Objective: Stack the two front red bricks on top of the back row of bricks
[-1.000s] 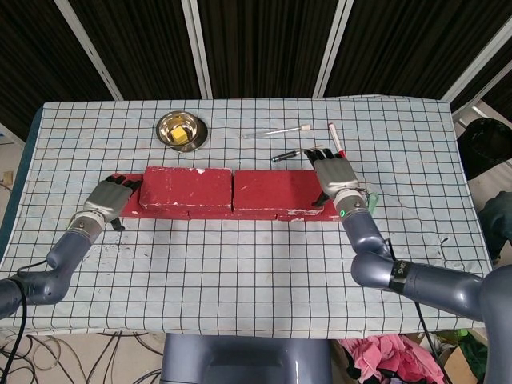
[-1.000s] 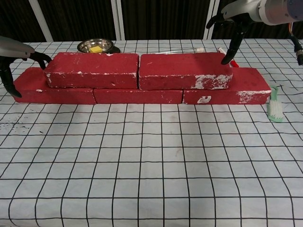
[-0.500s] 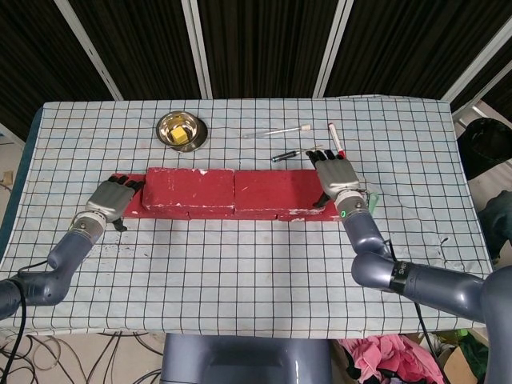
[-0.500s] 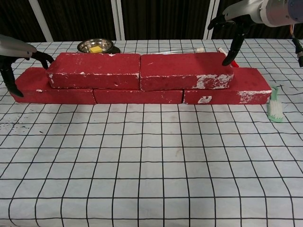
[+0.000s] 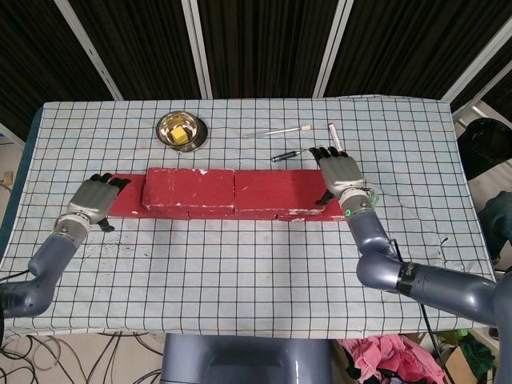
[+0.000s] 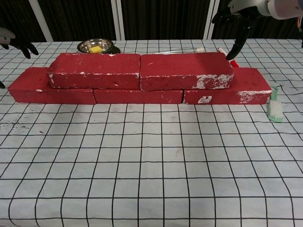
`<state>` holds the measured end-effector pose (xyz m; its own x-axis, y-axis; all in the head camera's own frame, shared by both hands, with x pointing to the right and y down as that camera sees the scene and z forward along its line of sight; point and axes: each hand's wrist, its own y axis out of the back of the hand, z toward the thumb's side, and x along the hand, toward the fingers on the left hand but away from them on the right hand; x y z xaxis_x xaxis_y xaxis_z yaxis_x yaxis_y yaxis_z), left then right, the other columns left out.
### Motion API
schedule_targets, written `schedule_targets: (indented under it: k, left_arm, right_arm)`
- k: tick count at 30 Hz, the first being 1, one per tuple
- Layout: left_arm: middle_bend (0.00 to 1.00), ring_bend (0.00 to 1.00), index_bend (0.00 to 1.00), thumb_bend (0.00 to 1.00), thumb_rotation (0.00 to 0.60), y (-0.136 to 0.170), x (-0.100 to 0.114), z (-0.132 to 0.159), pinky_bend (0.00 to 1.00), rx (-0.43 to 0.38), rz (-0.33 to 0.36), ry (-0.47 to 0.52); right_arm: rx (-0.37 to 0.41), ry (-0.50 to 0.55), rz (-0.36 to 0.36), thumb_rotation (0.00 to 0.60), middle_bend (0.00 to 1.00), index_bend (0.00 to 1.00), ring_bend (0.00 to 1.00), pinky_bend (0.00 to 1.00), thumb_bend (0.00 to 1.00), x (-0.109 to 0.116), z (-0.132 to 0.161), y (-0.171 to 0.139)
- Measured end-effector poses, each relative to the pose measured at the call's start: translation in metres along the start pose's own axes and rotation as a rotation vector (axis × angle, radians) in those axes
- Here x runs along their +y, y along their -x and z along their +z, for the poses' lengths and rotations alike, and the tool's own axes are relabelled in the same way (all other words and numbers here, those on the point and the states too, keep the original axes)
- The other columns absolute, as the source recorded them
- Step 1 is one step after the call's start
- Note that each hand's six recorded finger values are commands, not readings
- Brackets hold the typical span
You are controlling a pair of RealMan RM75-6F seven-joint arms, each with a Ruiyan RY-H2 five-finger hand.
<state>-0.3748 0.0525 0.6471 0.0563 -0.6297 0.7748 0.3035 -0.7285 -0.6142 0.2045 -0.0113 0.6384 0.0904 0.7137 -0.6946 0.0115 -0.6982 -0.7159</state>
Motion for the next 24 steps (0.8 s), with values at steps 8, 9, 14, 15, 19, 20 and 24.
schedule_targets:
  k: [8, 9, 14, 15, 19, 20, 24]
  left_arm:
    - [0.14, 0.04, 0.11, 0.10, 0.600, 0.029, 0.024, -0.004, 0.12, -0.031, 0.163, 0.049]
    - [0.14, 0.04, 0.11, 0.10, 0.600, 0.034, 0.025, -0.005, 0.12, -0.036, 0.189, 0.049]
    - [0.14, 0.03, 0.11, 0.10, 0.600, 0.067, 0.014, -0.018, 0.11, -0.041, 0.301, 0.066]
    - [0.14, 0.03, 0.11, 0.10, 0.600, 0.073, 0.008, -0.021, 0.10, -0.036, 0.313, 0.075]
    - [0.13, 0.00, 0.11, 0.10, 0.600, 0.103, -0.017, -0.038, 0.07, -0.007, 0.362, 0.137]
    - [0.13, 0.00, 0.11, 0.10, 0.600, 0.113, -0.026, -0.043, 0.07, 0.002, 0.376, 0.162]
    - [0.13, 0.00, 0.11, 0.10, 0.600, 0.144, -0.058, -0.058, 0.05, 0.021, 0.414, 0.242]
  right_arm:
    - [-0.058, -0.016, -0.092, 0.600, 0.05, 0.02, 0.00, 0.11, 0.00, 0.027, -0.049, -0.026]
    - [-0.063, -0.017, -0.102, 0.600, 0.05, 0.02, 0.00, 0.11, 0.00, 0.029, -0.056, -0.031]
    - [-0.083, -0.027, -0.150, 0.600, 0.05, 0.02, 0.00, 0.11, 0.00, 0.030, -0.099, -0.069]
    - [-0.085, -0.031, -0.157, 0.600, 0.05, 0.02, 0.00, 0.11, 0.00, 0.028, -0.106, -0.077]
    - [-0.092, -0.050, -0.196, 0.600, 0.05, 0.02, 0.00, 0.11, 0.00, 0.013, -0.141, -0.122]
    - [-0.094, -0.053, -0.207, 0.600, 0.05, 0.02, 0.00, 0.11, 0.00, 0.008, -0.148, -0.134]
    - [-0.103, -0.066, -0.269, 0.600, 0.05, 0.02, 0.00, 0.11, 0.00, -0.013, -0.173, -0.186]
